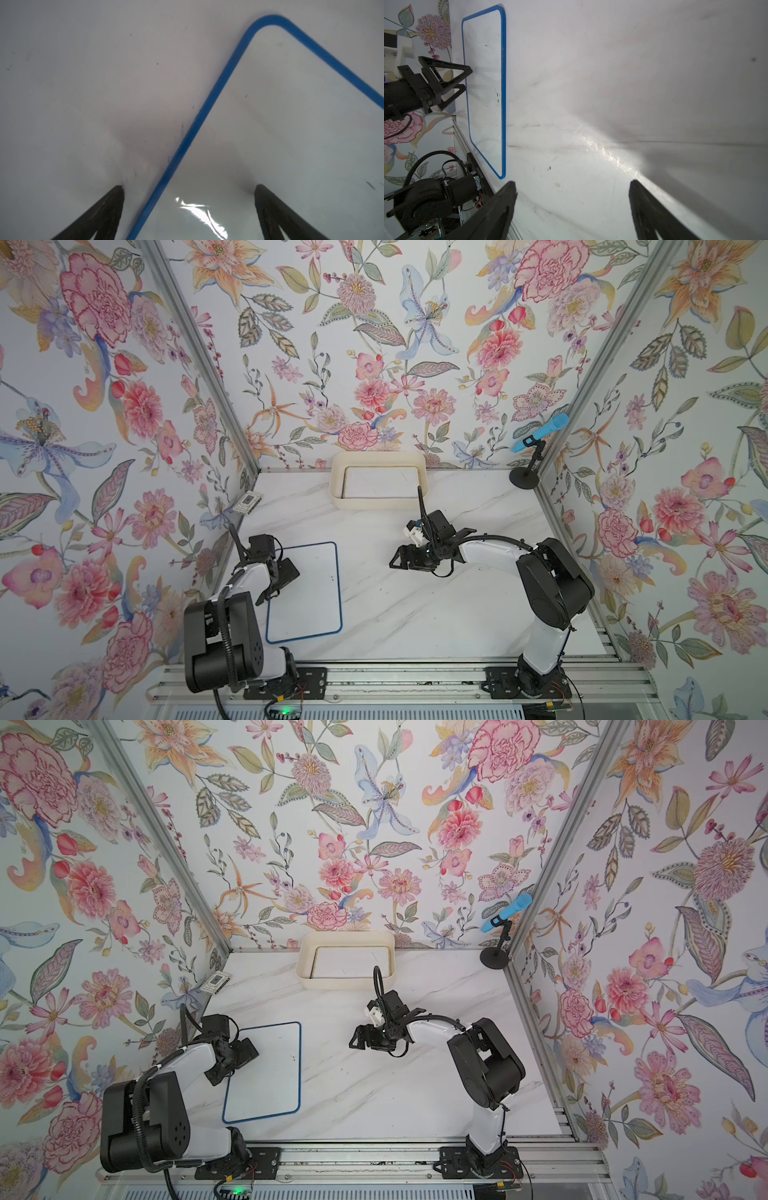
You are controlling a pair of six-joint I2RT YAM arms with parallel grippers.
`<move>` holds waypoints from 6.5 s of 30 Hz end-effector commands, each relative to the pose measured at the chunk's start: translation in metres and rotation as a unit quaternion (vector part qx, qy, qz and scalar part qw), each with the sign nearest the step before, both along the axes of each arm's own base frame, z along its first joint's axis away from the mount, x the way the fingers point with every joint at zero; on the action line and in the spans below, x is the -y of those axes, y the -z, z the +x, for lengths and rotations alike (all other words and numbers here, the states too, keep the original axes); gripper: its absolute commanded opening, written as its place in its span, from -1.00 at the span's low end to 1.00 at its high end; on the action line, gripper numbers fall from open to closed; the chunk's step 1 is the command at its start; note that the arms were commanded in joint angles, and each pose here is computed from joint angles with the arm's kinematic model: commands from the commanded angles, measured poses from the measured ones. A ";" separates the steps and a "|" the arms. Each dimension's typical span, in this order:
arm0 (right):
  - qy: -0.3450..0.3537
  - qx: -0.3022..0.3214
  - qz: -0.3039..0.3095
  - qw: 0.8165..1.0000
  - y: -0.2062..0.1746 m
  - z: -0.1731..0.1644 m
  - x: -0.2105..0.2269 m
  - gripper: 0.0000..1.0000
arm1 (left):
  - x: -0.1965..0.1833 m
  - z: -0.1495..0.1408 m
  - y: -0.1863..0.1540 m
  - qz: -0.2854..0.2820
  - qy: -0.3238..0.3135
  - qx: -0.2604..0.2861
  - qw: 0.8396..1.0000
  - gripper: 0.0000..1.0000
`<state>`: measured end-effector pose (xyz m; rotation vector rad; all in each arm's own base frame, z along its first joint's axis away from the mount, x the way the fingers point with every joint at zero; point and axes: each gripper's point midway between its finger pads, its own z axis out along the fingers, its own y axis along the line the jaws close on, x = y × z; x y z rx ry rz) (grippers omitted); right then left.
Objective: Put the whiteboard into the storage box
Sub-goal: Move the whiteboard to the center of the board, then pick up the whiteboard at the center of the board.
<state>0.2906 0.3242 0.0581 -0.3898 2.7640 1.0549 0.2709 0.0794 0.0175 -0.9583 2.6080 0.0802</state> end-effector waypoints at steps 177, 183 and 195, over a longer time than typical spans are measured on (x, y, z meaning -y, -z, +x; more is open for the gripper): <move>0.025 -0.226 0.067 0.971 0.115 -0.054 0.045 0.49 | 0.275 -0.046 0.062 -0.421 0.172 0.001 0.891 0.77; 0.030 -0.231 0.064 0.970 0.120 -0.055 0.048 0.47 | 0.276 -0.045 0.060 -0.432 0.168 0.017 0.886 0.75; 0.037 -0.235 0.069 0.969 0.125 -0.057 0.051 0.41 | 0.267 -0.041 0.058 -0.448 0.134 0.062 0.882 0.69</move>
